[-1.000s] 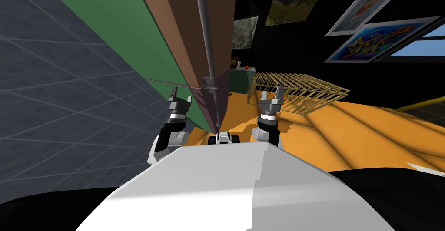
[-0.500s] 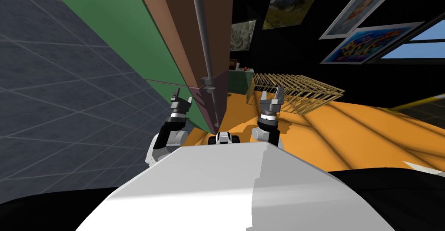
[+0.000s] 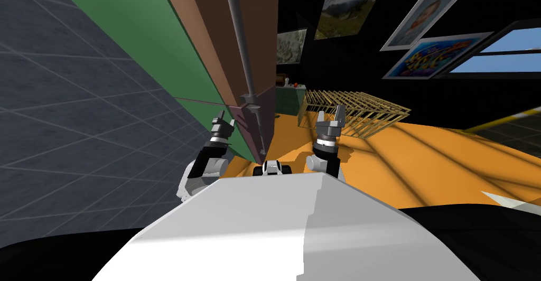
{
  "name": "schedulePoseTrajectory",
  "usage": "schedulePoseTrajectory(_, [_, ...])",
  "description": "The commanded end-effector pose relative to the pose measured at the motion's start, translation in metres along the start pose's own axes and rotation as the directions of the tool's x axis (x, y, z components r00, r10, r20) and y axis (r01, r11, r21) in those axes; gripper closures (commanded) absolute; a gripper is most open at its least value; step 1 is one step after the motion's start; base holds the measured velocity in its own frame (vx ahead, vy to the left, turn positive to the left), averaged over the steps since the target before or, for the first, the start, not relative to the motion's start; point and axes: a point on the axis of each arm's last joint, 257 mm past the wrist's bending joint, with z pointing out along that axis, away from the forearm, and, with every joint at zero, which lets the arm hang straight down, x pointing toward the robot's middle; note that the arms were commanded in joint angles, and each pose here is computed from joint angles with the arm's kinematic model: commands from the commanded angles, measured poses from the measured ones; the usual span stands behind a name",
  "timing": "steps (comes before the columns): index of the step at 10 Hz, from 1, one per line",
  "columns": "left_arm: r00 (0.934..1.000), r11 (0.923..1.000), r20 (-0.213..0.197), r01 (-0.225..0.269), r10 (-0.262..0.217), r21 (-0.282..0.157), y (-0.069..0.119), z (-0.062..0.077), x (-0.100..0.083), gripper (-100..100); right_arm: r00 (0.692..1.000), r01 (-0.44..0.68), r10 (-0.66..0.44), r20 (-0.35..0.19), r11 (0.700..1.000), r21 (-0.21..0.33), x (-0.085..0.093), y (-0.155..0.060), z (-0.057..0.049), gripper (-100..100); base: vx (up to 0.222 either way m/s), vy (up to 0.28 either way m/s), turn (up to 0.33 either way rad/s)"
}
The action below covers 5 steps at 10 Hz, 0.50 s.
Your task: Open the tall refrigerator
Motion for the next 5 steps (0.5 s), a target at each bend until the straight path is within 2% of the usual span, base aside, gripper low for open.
schedulePoseTrajectory(1, [1.0000,0.9973,0.006,0.001,-0.001,-0.073,0.020,-0.001,-0.003,-100,1.000,0.000,0.000,0.000,1.000,0.000,0.000,0.000,0.000,0,-0.008,-0.056,-0.053])
schedulePoseTrajectory(2, [1.0000,0.9972,0.007,0.001,-0.001,-0.075,0.020,-0.001,-0.003,-100,1.000,0.000,0.000,0.000,1.000,0.000,0.000,0.000,0.000,0,-0.005,-0.042,-0.013])
schedulePoseTrajectory(5, [0.9999,0.9914,0.012,-0.009,0.010,-0.131,0.032,-0.001,-0.007,-100,1.000,0.000,0.000,0.000,1.000,0.000,0.000,0.000,0.000,0,-0.004,-0.032,-0.027])
